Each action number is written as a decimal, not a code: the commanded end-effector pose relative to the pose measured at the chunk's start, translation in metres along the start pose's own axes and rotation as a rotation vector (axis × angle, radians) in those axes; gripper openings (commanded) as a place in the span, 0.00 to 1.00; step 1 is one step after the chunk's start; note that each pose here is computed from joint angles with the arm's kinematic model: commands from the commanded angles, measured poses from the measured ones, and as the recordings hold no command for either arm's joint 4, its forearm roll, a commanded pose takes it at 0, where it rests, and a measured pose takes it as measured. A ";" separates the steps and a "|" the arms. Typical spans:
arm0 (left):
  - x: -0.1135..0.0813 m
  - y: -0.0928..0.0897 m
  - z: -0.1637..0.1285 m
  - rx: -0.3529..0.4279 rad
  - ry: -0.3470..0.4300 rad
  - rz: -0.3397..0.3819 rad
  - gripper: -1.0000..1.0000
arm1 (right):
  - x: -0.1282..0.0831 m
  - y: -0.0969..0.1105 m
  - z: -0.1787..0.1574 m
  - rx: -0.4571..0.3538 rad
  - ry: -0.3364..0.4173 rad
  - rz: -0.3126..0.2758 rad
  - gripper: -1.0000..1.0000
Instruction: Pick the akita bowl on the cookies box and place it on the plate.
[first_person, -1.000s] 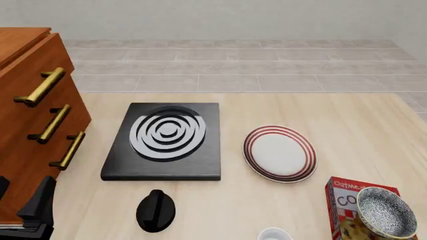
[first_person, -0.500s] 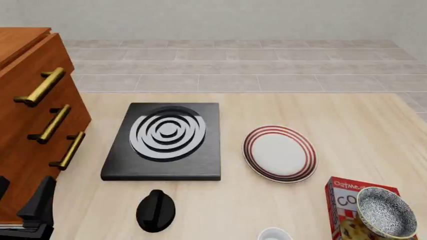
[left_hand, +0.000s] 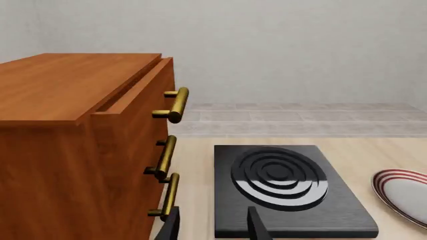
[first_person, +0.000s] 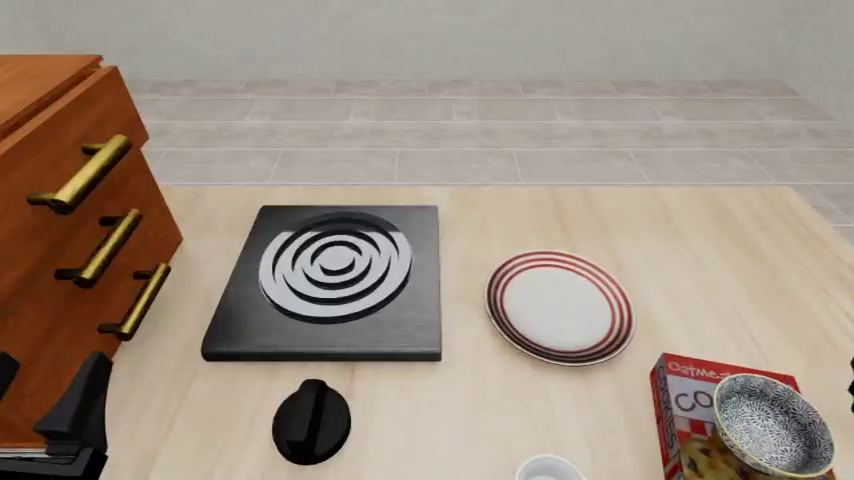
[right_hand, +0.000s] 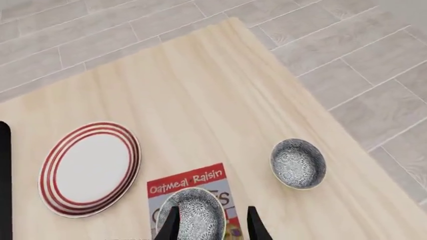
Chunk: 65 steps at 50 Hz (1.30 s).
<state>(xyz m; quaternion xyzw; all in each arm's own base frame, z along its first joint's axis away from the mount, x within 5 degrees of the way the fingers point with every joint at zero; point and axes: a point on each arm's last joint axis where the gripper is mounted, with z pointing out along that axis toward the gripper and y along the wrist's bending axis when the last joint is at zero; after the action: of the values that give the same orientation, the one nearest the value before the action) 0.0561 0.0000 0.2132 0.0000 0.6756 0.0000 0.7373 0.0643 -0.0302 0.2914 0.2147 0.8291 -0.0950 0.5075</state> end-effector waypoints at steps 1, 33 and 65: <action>0.000 0.000 0.000 0.000 0.000 0.000 1.00 | 0.020 -0.002 0.016 0.015 0.035 0.031 1.00; 0.000 0.000 0.000 0.000 0.000 0.000 1.00 | 0.056 -0.006 0.050 0.035 0.104 0.077 1.00; 0.000 0.000 0.000 0.000 0.000 0.000 1.00 | 0.075 -0.008 0.077 0.041 0.168 0.072 1.00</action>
<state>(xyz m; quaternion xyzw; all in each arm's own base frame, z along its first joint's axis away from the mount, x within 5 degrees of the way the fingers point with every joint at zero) 0.0561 0.0000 0.2132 0.0000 0.6756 0.0000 0.7373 0.0896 -0.0454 0.1971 0.2613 0.8548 -0.0767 0.4418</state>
